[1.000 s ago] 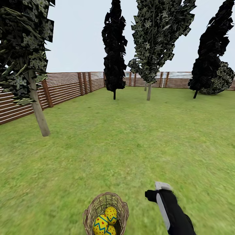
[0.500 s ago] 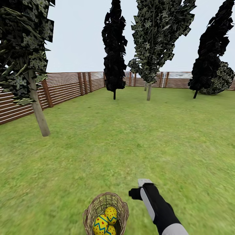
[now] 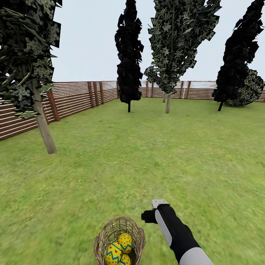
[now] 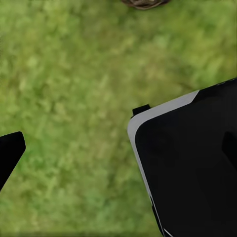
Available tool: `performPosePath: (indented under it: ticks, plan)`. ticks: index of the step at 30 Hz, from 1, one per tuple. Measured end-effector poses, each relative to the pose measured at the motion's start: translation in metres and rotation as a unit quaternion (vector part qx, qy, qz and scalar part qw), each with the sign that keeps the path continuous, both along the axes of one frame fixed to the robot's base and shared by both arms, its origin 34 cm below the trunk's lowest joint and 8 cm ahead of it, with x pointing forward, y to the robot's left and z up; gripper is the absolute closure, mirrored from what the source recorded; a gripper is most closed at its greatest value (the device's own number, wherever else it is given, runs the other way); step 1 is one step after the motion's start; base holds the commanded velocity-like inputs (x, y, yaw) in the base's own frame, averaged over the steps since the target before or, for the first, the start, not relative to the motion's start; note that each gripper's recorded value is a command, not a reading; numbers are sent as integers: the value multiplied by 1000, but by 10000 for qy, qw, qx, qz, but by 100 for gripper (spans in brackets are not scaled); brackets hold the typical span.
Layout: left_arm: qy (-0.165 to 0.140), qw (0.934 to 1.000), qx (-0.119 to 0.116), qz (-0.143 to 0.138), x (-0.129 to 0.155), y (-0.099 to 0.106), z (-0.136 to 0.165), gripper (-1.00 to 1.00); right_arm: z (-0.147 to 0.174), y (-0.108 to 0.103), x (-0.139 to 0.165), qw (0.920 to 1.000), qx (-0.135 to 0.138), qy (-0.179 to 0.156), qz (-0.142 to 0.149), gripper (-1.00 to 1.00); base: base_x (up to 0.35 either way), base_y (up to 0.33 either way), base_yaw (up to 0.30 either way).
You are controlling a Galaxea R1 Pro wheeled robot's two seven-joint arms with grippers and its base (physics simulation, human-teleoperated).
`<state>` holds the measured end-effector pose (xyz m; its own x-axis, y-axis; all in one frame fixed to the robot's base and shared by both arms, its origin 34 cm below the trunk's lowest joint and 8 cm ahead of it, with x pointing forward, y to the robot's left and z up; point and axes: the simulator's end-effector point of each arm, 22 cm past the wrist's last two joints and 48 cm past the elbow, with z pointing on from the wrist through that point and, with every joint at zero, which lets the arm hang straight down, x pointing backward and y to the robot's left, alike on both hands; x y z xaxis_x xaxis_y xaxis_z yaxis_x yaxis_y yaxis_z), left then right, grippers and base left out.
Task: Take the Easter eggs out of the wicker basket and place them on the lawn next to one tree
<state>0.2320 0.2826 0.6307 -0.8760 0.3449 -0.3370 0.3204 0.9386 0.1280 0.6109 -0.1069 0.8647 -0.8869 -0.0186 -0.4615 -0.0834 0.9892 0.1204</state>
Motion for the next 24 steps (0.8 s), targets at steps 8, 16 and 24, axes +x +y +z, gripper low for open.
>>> performPosePath:
  ticks: [8,16,24]
  plan:
    - [1,10000,4,-2,0,0,0,-100,1,3,0,9999,142,5,-49,-100,0,56,0]
    - [-4,10000,4,-9,0,1,0,-100,1,2,1,9998,168,2,-71,-100,20,88,0]
    - [-4,10000,0,-11,0,0,0,-100,-2,-7,1,9999,114,27,-125,-100,48,73,0]
